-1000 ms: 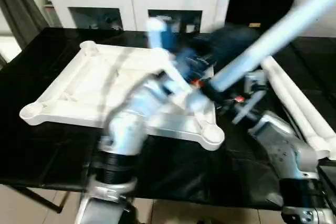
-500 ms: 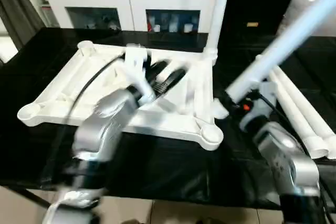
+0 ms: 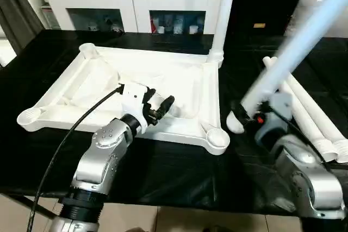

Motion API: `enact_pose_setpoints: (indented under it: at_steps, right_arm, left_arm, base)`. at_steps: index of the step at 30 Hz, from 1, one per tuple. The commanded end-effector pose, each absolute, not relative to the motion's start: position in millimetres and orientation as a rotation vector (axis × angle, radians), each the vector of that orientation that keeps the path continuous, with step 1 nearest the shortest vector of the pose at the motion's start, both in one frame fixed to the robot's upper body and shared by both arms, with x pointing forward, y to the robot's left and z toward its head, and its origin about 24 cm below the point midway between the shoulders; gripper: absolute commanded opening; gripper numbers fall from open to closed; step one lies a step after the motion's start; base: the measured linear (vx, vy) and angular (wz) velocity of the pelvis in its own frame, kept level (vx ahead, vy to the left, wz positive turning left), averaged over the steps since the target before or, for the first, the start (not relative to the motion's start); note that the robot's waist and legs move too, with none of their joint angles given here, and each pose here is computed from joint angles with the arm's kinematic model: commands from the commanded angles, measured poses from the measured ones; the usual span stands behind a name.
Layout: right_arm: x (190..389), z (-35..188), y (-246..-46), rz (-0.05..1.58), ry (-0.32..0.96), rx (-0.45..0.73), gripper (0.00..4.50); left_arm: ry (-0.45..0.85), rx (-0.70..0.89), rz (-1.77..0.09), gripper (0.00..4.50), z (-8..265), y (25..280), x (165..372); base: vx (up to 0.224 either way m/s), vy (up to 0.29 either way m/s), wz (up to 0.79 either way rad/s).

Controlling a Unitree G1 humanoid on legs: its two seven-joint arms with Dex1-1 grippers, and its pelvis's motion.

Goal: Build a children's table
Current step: Rotate table base

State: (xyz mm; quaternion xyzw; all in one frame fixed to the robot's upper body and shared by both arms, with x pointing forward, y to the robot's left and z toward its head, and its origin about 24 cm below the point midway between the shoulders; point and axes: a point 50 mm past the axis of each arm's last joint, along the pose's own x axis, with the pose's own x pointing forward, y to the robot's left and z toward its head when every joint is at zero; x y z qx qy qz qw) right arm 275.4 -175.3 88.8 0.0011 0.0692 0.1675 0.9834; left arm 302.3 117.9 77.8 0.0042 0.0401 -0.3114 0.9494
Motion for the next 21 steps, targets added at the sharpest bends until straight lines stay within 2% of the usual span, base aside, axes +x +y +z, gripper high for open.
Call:
enact_pose_setpoints:
  at_steps: [1,2,3,5,6,12,14,21]
  right_arm:
    - [275.4,96.0,-172.7,0.384,0.111,0.061,1.89]
    - [275.3,96.0,-172.7,0.385,0.111,0.064,1.89]
    - [274.0,95.8,-172.0,0.426,0.121,0.108,1.89]
    - [273.4,96.1,-173.6,0.464,0.112,0.118,1.89]
    - [274.3,96.6,-176.6,0.474,0.088,0.096,1.89]
    - [277.2,94.2,-188.6,0.455,0.098,0.056,1.89]
    - [276.2,93.3,-190.2,0.471,0.116,0.053,1.89]
    - [272.7,94.2,-194.5,0.507,0.110,0.052,1.89]
  left_arm:
    - [0.091,0.062,-0.736,3.18,77.3,111.3,301.9]
    - [0.092,0.064,-0.741,3.18,77.2,111.1,301.8]
    - [0.099,0.098,-0.793,3.18,76.0,108.8,301.4]
    - [0.120,0.171,-0.915,3.18,73.1,105.6,301.7]
    - [0.154,0.237,-1.023,3.18,69.0,104.1,302.0]
    - [0.285,0.443,-1.282,2.82,53.9,104.8,307.8]
    - [0.312,0.451,-1.326,2.51,53.1,104.1,309.6]
    - [0.358,0.533,-1.393,1.94,55.5,103.5,326.1]
  base:
    - [0.000,0.000,0.00]
    - [0.000,0.000,0.00]
    - [0.000,0.000,0.00]
    - [0.000,0.000,0.00]
    - [0.000,0.000,0.00]
    - [0.000,0.000,0.00]
    - [0.000,0.000,0.00]
    - [0.000,0.000,0.00]
